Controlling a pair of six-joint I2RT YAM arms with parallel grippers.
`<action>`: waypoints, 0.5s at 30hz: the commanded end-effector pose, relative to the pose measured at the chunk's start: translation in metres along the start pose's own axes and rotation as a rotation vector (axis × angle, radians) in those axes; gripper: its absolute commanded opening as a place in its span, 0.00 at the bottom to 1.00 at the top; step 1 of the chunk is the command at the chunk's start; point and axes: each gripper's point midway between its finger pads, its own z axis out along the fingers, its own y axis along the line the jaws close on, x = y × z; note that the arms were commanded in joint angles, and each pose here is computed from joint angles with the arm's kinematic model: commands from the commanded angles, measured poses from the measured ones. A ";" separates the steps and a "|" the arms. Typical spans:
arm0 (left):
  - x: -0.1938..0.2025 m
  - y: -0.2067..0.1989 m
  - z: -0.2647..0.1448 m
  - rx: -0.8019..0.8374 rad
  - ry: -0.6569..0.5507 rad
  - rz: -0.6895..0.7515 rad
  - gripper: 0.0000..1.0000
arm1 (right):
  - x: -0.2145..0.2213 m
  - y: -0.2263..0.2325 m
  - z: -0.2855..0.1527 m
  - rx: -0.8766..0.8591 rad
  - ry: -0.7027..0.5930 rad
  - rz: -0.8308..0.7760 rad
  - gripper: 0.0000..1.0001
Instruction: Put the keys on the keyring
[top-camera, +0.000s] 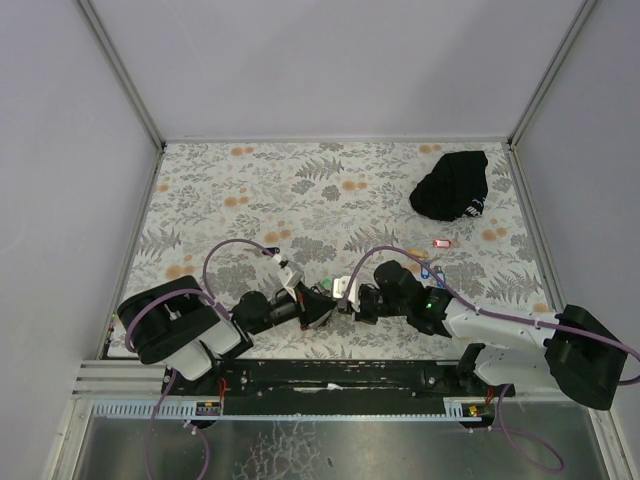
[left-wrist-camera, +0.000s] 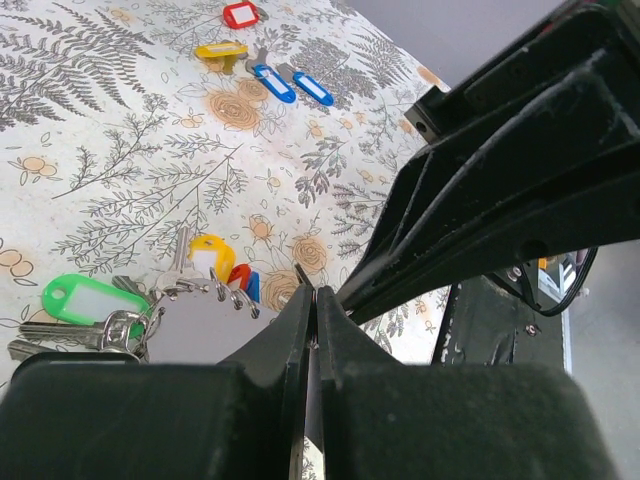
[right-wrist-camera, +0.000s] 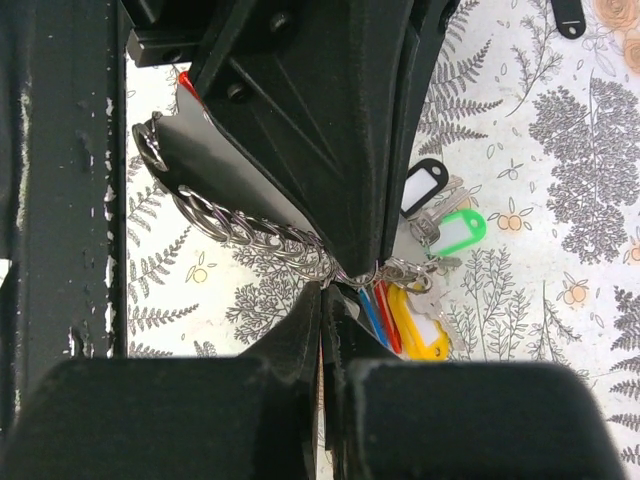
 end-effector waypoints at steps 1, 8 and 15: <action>-0.047 -0.002 0.004 -0.027 -0.195 -0.039 0.00 | -0.021 0.003 0.003 -0.005 -0.027 -0.045 0.00; -0.052 0.007 0.002 -0.088 -0.233 -0.138 0.00 | -0.027 -0.007 -0.003 0.065 -0.023 -0.063 0.00; -0.057 0.009 -0.009 -0.110 -0.260 -0.111 0.16 | -0.031 -0.018 -0.015 0.123 0.000 -0.082 0.00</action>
